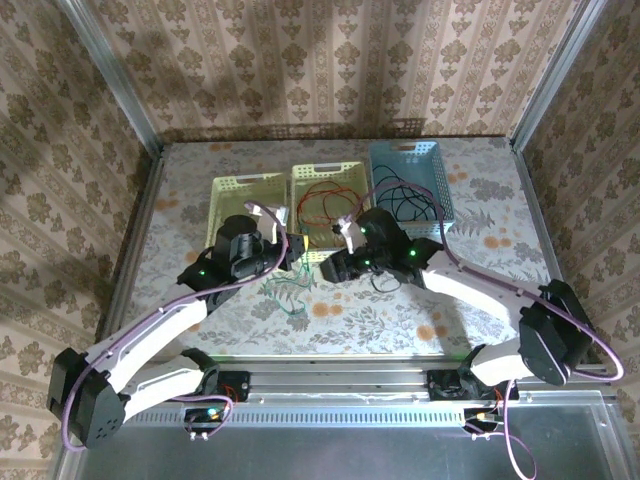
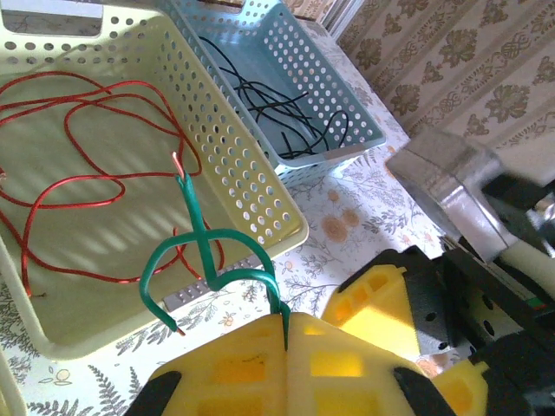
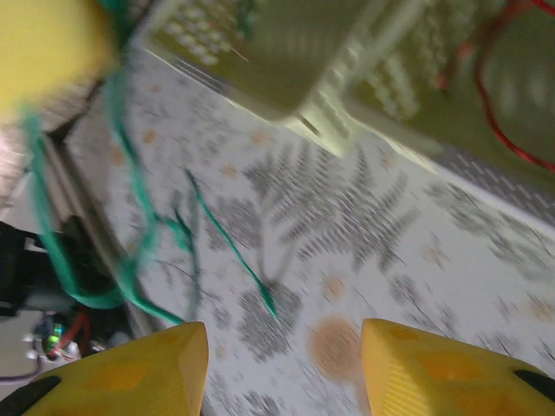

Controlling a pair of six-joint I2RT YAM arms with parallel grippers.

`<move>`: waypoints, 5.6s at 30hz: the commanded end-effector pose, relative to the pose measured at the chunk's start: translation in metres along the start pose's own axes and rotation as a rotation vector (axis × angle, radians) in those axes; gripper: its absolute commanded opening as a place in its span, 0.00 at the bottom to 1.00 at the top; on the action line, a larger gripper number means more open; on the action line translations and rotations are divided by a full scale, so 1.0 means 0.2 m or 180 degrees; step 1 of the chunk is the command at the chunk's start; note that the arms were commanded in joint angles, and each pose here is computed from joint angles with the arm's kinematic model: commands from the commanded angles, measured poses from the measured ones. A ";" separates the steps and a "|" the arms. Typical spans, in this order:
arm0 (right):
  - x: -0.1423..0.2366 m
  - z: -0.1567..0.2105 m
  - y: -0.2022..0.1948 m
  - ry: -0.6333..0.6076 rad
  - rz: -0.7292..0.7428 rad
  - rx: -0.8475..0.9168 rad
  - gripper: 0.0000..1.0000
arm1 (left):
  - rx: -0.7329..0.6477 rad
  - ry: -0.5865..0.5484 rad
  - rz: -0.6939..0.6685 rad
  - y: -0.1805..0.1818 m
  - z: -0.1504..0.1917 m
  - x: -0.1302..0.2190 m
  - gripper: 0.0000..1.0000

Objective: Untangle the cables

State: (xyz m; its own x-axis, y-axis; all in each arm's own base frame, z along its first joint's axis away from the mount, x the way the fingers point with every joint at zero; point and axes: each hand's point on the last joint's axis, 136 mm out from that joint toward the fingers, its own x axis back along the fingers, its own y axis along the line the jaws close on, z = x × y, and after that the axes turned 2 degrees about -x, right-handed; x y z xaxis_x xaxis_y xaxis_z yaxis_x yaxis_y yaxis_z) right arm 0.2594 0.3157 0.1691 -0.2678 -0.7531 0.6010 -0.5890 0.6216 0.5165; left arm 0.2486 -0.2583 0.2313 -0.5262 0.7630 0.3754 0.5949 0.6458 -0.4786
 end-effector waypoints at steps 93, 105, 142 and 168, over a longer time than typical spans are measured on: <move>1.44 0.10 -0.96 -0.2417 0.2829 -0.1951 0.00 | 0.0264 -0.0248 -0.0822 0.42 -0.23 0.32 0.00; 1.30 -0.11 -0.69 -0.2248 0.1902 -0.1309 0.00 | 0.0414 0.0167 -0.1786 0.90 -0.20 0.20 0.49; -0.32 -0.71 -0.30 0.0039 0.1318 -0.0580 0.00 | 0.1104 -0.0384 -0.3217 1.01 -0.04 0.77 0.99; -0.80 -0.68 -0.33 0.0369 0.1629 -0.0115 0.23 | 0.1237 -0.0194 -0.3044 1.02 0.01 0.68 0.99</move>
State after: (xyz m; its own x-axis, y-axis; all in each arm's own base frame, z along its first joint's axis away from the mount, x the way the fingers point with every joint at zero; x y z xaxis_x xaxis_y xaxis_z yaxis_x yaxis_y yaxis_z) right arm 0.4433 0.4186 0.1162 -0.4034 -0.3230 0.8561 -0.3455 0.9201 0.1843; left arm 0.2983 -0.0225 0.1861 -0.7232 -0.0823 0.6857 -0.3036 0.9297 -0.2087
